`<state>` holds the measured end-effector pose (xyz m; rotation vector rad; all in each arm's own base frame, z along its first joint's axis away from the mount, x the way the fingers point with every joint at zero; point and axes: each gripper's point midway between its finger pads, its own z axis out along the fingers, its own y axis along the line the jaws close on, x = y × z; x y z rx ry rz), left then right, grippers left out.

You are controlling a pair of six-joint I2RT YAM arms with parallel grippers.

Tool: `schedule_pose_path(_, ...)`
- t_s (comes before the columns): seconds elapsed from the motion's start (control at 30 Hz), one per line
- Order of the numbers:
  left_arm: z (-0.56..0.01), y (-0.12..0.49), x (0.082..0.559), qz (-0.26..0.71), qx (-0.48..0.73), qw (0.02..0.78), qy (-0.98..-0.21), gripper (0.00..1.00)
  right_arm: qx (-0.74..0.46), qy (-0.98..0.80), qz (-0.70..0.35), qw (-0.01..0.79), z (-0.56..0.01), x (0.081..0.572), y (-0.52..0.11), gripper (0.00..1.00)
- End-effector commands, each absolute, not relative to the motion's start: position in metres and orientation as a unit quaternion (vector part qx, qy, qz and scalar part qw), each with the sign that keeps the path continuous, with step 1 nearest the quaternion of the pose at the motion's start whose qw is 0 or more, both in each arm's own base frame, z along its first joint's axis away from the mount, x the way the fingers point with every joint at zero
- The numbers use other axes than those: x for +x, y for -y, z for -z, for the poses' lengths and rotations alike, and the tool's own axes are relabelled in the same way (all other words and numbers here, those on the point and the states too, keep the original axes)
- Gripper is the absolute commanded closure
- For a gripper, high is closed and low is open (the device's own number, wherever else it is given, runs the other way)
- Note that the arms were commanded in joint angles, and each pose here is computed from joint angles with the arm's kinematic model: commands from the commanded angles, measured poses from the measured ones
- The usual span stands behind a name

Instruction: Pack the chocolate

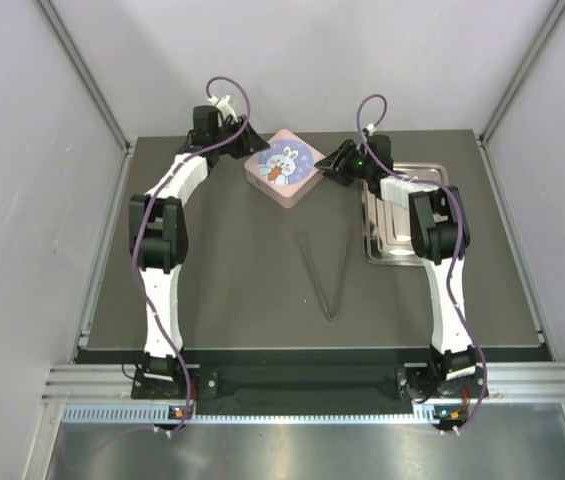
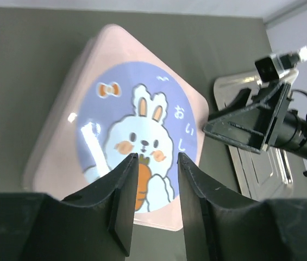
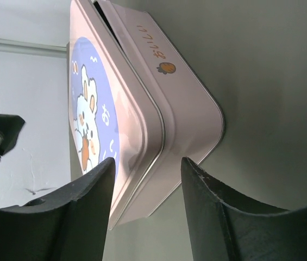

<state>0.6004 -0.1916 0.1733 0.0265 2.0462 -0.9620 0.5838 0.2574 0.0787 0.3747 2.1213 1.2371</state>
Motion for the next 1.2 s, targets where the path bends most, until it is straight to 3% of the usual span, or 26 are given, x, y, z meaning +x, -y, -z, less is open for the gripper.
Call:
schedule_pose_path(0.0, -0.161, 0.221, 0.593, 0.412, 0.039, 0.412, -0.812, 0.60, 0.117, -0.779, -0.492, 0.371, -0.121, 0.596, -0.260, 0.48)
schedule_pose_path(0.27, -0.108, 0.219, 0.604, 0.389, 0.011, 0.391, -0.834, 0.59, 0.108, -0.779, -0.485, 0.381, -0.130, 0.594, -0.255, 0.45)
schedule_pose_path(0.53, -0.084, 0.220, 0.609, 0.391, 0.001, 0.375, -0.841, 0.58, 0.103, -0.788, -0.435, 0.423, -0.153, 0.588, -0.237, 0.52)
schedule_pose_path(0.63, -0.083, 0.220, 0.608, 0.390, 0.002, 0.374, -0.841, 0.58, 0.102, -0.789, -0.416, 0.440, -0.165, 0.586, -0.231, 0.57)
schedule_pose_path(0.77, -0.082, 0.220, 0.606, 0.392, 0.004, 0.371, -0.842, 0.57, 0.073, -0.773, -0.437, 0.453, -0.186, 0.589, -0.240, 0.79)
schedule_pose_path(0.8, -0.083, 0.220, 0.606, 0.391, 0.004, 0.372, -0.842, 0.57, 0.062, -0.763, -0.448, 0.462, -0.200, 0.593, -0.245, 0.92)
schedule_pose_path(0.87, -0.084, 0.221, 0.606, 0.393, 0.004, 0.372, -0.841, 0.57, 0.045, -0.760, -0.463, 0.455, -0.198, 0.595, -0.260, 1.00)
schedule_pose_path(1.0, -0.086, 0.222, 0.606, 0.396, 0.002, 0.372, -0.840, 0.57, 0.024, -0.736, -0.505, 0.450, -0.211, 0.610, -0.288, 1.00)
schedule_pose_path(1.17, -0.081, 0.227, 0.604, 0.400, 0.000, 0.366, -0.840, 0.57, 0.072, -0.748, -0.533, 0.389, -0.143, 0.623, -0.309, 1.00)
